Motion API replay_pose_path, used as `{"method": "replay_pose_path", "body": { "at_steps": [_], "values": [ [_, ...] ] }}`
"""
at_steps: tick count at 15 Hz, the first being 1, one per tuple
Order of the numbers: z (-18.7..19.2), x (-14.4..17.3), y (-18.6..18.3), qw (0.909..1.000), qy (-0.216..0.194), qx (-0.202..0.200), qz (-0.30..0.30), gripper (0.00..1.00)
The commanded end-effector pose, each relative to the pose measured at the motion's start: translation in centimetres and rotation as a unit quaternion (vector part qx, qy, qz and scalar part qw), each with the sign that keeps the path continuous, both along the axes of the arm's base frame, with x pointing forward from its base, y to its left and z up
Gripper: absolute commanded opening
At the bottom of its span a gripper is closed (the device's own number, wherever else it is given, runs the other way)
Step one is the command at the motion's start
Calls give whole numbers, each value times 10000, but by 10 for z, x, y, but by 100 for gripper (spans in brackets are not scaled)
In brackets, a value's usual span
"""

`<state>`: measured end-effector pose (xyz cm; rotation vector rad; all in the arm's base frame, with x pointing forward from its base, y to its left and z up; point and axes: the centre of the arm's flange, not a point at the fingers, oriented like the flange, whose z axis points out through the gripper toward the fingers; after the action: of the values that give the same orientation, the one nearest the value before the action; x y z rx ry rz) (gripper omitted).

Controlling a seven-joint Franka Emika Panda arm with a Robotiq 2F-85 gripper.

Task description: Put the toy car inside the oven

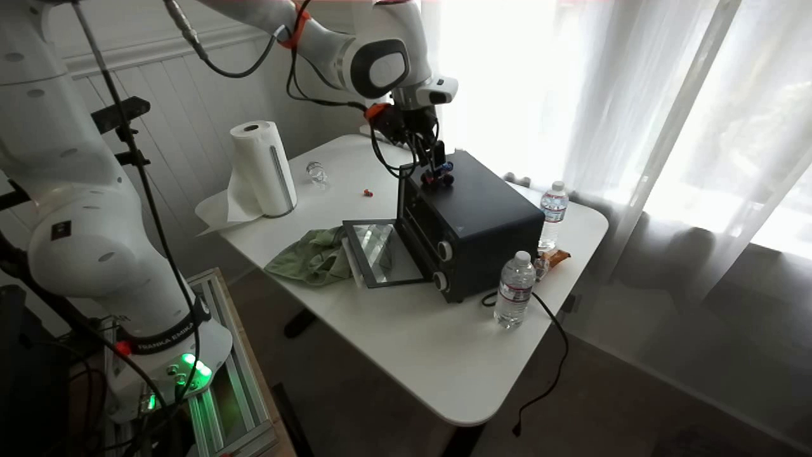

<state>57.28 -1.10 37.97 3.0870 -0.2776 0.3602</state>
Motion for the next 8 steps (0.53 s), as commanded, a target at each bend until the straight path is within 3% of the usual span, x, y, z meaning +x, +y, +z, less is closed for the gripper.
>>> {"method": "replay_pose_path", "body": {
  "at_steps": [1,8],
  "values": [
    [-2,5,1,9998,-119,-92,-101,62],
    [-5,7,2,9993,-287,-137,-173,41]
  ]
}}
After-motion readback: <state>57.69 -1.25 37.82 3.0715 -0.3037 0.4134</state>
